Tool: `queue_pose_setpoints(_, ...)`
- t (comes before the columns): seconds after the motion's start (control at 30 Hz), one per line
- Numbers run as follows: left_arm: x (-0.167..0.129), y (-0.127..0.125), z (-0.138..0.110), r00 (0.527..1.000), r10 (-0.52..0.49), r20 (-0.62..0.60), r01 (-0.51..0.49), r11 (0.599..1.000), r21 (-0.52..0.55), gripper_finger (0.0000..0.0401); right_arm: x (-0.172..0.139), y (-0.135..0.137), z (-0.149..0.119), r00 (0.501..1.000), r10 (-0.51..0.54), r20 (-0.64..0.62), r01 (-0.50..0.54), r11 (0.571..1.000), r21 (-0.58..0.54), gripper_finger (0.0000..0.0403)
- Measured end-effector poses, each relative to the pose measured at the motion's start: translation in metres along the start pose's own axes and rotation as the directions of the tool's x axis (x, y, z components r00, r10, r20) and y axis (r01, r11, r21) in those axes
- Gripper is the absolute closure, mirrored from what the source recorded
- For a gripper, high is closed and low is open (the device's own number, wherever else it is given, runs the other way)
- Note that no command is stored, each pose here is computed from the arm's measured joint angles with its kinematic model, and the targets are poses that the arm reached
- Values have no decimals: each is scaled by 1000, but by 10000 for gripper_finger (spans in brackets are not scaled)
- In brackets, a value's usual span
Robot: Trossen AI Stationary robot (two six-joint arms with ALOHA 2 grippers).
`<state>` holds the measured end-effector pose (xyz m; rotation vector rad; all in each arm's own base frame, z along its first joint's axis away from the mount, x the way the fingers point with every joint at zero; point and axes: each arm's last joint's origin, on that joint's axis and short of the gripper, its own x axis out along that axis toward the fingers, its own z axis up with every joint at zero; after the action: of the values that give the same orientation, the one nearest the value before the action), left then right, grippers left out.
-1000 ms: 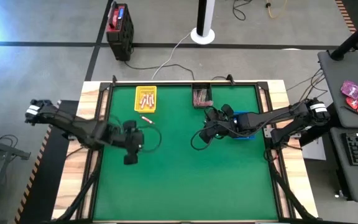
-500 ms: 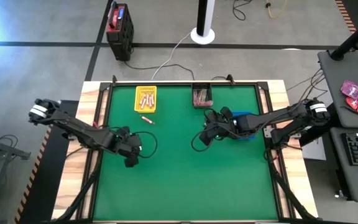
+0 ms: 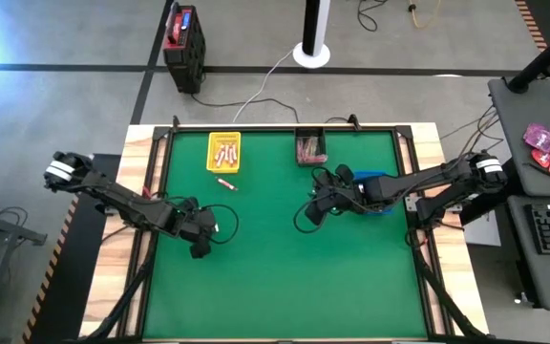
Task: Sort candy by brand, put in halloween buckets
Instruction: Put the brown chocolate into the blue basket
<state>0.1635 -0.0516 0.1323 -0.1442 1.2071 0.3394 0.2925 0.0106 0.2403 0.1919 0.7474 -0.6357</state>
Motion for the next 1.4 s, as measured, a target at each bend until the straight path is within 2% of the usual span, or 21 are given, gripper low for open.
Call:
queue_pose_setpoints(0.23, 9, 2, -7, 999, -28, 34, 29, 1000, -11, 219, 0, 0, 0, 1000, 0, 0, 0, 1000, -1, 216)
queue_pose_setpoints(0.37, 9, 1, -7, 999, -40, 34, 41, 999, -8, 258, 0, 0, 0, 1000, 0, 0, 0, 1000, -1, 216)
queue_pose_setpoints(0.53, 9, 1, -6, 998, -45, 40, 45, 999, -5, 336, 0, 0, 0, 1000, 0, 0, 0, 1000, -4, 216)
queue_pose_setpoints(0.73, 5, 0, -2, 995, -49, 85, 49, 999, 1, 345, 0, 0, 0, 1000, 0, 0, 0, 1000, -5, 216)
queue_pose_setpoints(0.87, -5, -5, 10, 981, -85, 174, 77, 996, 53, 353, 0, 0, 0, 1000, 0, 0, 0, 1000, -5, 216)
queue_pose_setpoints(0.97, -17, -11, 26, 950, -109, 293, 84, 992, 94, 357, 1, 0, 0, 1000, 2, 1, -2, 1000, 10, 216)
queue_pose_setpoints(1.1, -26, -17, 41, 918, -96, 385, 50, 990, 129, 374, 10, 10, 1, 995, 96, 18, -97, 993, 73, 216)
queue_pose_setpoints(1.17, -31, -21, 49, 895, -115, 431, 56, 988, 146, 385, 16, 18, 1, 983, 183, 28, -184, 983, 27, 216)
queue_pose_setpoints(1.27, -34, -24, 56, 868, -130, 480, 55, 984, 168, 400, 27, 37, -1, 945, 324, 52, -314, 939, -143, 216)
queue_pose_setpoints(1.4, -35, -26, 58, 851, -140, 506, 53, 982, 182, 401, 45, 63, -10, 903, 421, 80, -378, 871, -315, 216)
